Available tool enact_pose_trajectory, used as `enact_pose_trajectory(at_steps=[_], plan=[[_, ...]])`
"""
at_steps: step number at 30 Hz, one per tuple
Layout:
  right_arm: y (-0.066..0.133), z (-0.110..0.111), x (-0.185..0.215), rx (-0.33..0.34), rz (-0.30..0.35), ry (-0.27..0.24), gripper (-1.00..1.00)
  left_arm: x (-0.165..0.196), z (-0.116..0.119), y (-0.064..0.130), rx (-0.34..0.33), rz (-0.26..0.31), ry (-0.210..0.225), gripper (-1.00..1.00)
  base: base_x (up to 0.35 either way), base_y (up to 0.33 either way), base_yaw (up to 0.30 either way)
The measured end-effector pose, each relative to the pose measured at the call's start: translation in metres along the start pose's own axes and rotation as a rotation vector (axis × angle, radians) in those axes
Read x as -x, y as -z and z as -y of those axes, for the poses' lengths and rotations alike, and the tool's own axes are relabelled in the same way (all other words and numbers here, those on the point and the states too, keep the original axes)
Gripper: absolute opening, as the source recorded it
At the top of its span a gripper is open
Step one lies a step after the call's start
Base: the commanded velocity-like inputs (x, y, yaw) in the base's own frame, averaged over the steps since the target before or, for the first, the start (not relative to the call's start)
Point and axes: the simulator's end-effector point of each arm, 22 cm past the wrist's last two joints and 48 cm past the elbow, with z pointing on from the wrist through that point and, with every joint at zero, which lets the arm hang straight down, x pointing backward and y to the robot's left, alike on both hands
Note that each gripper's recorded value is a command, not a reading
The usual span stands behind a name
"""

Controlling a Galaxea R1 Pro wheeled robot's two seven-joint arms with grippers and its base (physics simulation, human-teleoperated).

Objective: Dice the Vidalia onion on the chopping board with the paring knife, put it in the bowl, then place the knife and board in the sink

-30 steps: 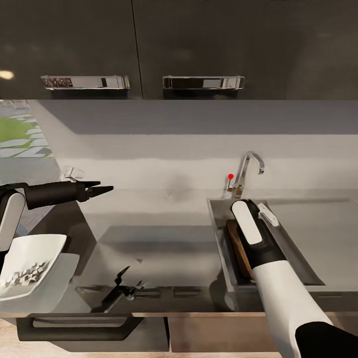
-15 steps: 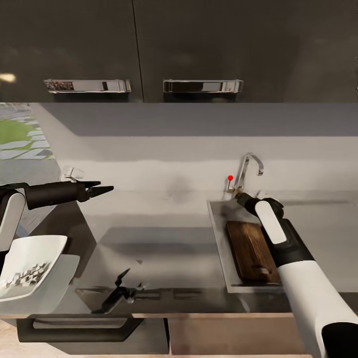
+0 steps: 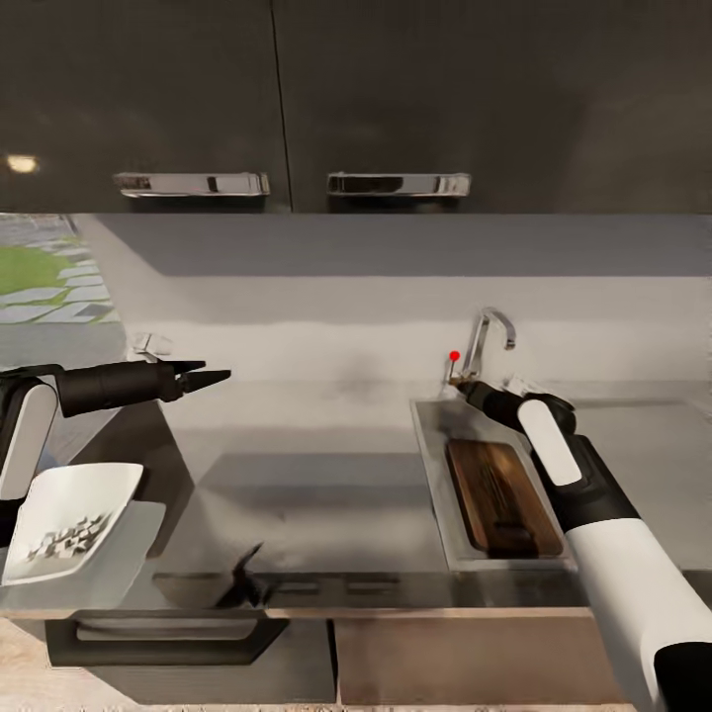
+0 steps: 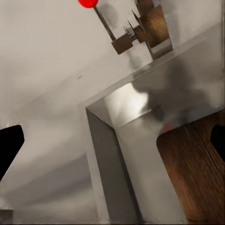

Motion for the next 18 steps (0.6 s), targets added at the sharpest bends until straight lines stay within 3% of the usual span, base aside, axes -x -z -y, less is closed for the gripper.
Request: enact_pose_trajectory(at_steps=[18], plan=[[0.014,-0.009,0.015,0.024,0.025,0.004,1.0,0.013,0.01,0.009,-0.003,0.022,-0.019,1.0,-0.329,0.0,0.0]])
